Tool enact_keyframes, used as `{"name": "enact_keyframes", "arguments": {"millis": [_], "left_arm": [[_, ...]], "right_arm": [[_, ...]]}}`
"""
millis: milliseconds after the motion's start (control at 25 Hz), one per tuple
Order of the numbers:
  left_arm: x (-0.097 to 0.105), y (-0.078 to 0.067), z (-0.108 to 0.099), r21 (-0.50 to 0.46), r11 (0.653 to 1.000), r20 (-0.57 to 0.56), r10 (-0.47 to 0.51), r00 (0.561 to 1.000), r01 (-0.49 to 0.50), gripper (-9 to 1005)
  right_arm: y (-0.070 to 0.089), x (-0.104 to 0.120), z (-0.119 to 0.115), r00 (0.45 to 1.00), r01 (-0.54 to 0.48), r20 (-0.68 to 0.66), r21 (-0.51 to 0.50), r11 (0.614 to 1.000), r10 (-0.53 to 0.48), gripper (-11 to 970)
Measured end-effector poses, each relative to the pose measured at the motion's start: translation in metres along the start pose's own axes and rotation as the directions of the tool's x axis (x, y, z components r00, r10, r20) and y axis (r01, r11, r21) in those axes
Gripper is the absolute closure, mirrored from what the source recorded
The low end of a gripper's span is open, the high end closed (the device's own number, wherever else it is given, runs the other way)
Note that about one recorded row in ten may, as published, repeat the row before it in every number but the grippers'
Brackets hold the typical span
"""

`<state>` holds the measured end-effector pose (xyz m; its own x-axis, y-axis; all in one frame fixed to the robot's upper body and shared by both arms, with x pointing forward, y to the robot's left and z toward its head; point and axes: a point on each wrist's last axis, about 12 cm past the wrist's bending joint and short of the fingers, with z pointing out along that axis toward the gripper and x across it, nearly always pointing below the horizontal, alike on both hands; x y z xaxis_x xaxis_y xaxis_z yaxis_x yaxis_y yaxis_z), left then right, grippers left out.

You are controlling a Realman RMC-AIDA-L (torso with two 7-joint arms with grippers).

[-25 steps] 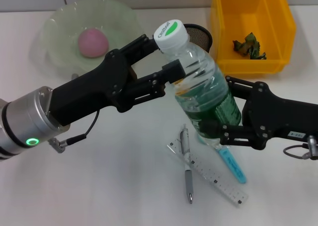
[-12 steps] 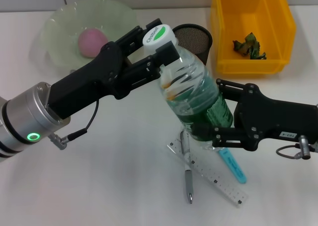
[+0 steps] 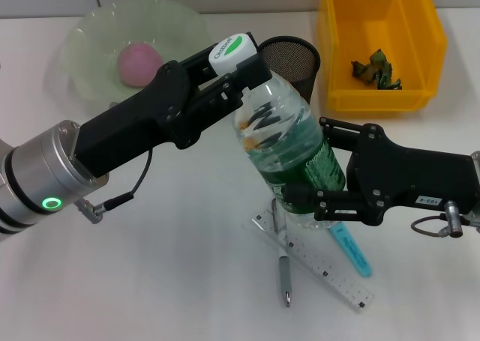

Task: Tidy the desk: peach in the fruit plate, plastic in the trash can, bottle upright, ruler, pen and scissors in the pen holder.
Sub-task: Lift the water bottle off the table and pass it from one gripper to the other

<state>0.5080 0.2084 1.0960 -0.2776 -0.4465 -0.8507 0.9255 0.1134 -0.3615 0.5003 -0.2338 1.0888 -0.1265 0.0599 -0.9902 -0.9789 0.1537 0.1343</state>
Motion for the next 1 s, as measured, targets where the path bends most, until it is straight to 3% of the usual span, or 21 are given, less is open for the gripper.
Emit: {"name": "enact_keyframes", "arguments": {"millis": [160, 1000], "left_arm": [[-0.001, 0.000, 0.001, 0.007, 1.000, -0.004, 0.005, 1.000, -0.005, 557], [-0.003, 0.000, 0.003, 0.037, 0.999, -0.029, 0.016, 0.999, -0.015, 561]], "right_arm": [[0.000, 0.000, 0.000, 1.000, 0.001, 0.002, -0.003, 1.000, -0.001, 152], [-0.004, -0.011, 0.000, 0.989, -0.128, -0.078, -0.021, 0.992, 0.126, 137]]}}
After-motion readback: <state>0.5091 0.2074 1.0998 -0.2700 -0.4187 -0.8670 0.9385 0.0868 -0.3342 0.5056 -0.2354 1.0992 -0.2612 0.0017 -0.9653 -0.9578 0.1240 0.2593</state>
